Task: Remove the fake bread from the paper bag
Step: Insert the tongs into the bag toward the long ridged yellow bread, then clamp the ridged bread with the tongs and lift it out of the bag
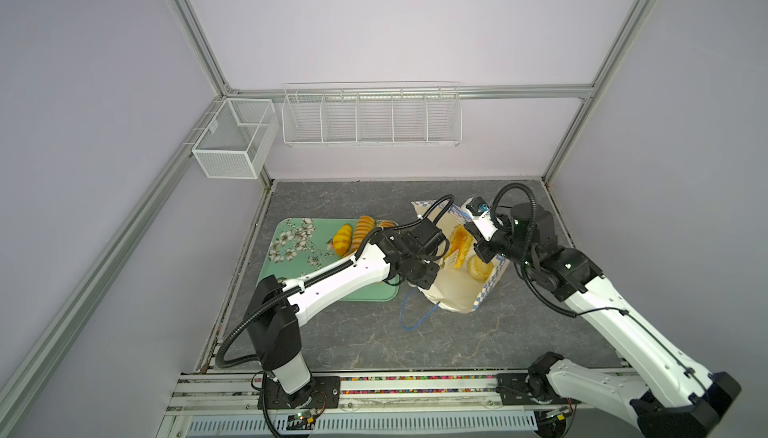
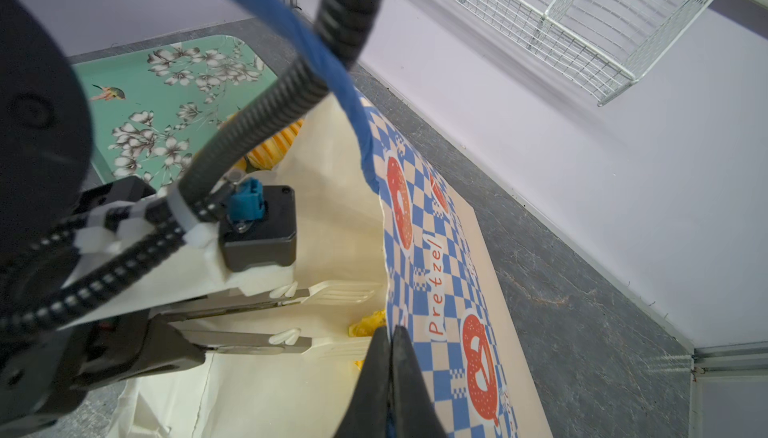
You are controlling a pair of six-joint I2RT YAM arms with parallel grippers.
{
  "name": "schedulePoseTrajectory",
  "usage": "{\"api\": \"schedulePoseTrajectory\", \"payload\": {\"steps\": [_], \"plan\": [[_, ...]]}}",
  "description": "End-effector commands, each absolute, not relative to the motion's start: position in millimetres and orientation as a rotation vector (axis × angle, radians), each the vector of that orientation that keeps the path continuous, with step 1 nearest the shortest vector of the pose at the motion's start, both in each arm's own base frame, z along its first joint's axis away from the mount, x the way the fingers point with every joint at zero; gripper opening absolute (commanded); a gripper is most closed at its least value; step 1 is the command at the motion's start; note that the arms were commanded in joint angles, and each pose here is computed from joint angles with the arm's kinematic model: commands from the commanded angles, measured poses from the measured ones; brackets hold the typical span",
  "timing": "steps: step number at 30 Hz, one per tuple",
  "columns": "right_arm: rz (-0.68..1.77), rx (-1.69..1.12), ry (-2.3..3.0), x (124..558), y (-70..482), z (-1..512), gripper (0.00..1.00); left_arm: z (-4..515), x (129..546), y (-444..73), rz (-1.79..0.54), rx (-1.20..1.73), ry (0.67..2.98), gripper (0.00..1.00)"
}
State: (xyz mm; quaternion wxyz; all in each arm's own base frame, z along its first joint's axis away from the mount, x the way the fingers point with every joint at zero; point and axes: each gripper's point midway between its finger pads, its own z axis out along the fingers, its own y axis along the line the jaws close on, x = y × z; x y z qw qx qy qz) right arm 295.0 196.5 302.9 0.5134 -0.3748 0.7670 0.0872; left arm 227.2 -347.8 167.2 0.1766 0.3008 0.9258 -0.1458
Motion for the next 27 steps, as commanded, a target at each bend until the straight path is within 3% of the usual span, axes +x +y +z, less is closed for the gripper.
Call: {"api": "schedulePoseTrajectory", "payload": {"steps": [1, 10, 19, 27], "plan": [[0.212, -0.921, 1.839, 295, 200, 296, 0.07, 184, 233, -352, -0.464, 0.796, 2.619, 0.32], [0.211, -0.915, 1.836, 297, 201, 295, 0.07, 207, 249, -359, -0.603, 0.748, 2.584, 0.35], [0.234, -0.885, 1.831, 297, 203, 296, 0.07, 180, 256, -369, -0.687, 0.721, 2.669, 0.35], [0.230, -0.882, 1.829, 294, 200, 295, 0.07, 176, 244, -389, -0.906, 0.778, 2.664, 0.35]]}}
